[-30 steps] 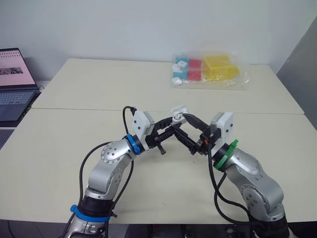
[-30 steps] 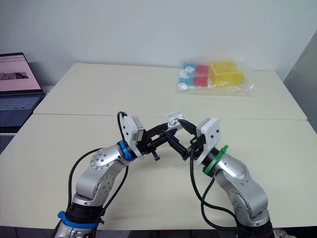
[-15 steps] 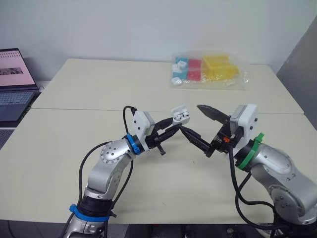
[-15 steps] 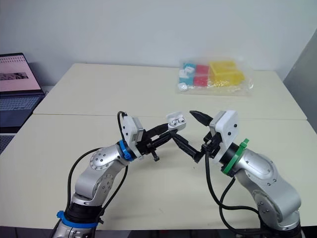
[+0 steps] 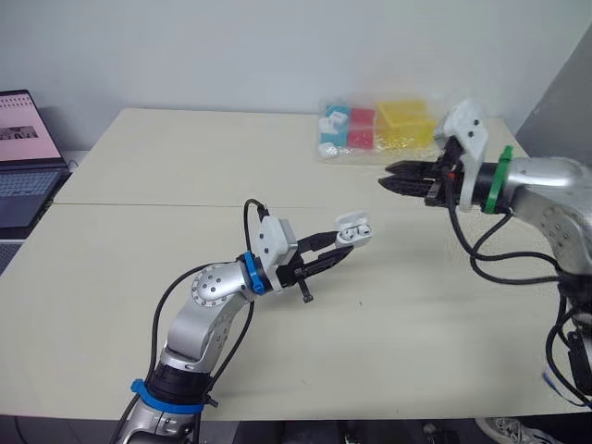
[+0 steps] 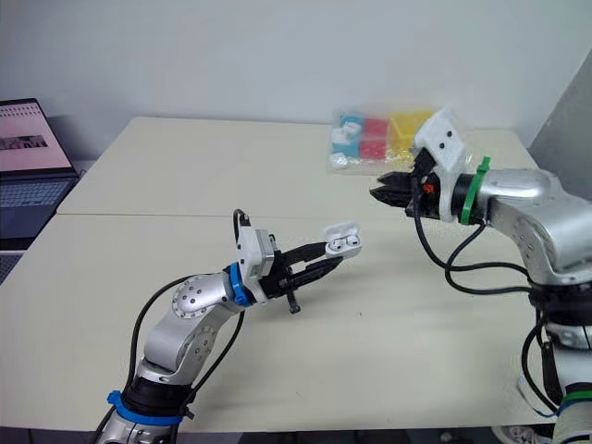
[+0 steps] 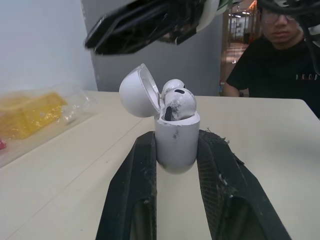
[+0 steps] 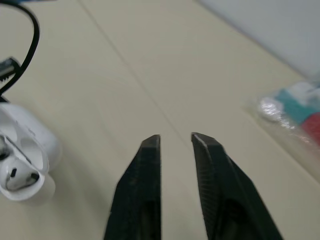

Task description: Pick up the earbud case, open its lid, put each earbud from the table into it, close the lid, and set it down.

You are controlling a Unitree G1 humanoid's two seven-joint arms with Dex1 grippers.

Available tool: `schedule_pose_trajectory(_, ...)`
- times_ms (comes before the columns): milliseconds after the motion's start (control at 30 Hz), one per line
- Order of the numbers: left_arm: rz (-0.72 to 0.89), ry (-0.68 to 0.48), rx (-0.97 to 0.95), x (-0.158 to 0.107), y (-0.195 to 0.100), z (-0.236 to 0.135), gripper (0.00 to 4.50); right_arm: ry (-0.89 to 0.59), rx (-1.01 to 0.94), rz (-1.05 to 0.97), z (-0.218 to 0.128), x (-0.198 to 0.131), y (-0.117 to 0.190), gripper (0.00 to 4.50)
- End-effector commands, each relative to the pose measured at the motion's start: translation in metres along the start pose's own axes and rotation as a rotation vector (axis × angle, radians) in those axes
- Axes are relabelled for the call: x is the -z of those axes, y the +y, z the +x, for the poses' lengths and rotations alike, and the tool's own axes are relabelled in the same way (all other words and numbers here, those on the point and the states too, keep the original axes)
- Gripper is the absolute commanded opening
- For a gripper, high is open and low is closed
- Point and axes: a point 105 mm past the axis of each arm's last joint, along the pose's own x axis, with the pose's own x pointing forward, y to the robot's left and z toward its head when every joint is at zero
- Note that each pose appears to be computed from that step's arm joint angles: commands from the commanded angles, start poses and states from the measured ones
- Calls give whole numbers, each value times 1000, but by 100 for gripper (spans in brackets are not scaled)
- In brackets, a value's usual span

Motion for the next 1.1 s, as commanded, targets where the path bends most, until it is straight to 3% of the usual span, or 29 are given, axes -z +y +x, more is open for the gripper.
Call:
schedule_pose_trajectory(33, 25, -35, 27, -8, -5, 3, 77, 25, -164, -40, 3, -7, 11, 5)
schedule_pose_trajectory(233, 24, -33, 30, -7, -7, 3, 77, 19, -377, -38, 7, -18, 37, 0)
schedule_pose_trajectory(467, 21, -30, 31, -6, -9, 3, 77, -11, -447, -20, 1, -26, 50, 0)
schedule_pose_trajectory(1100, 18, -42, 12, -7, -8, 4, 77, 70, -441, -22, 0, 5, 57, 0)
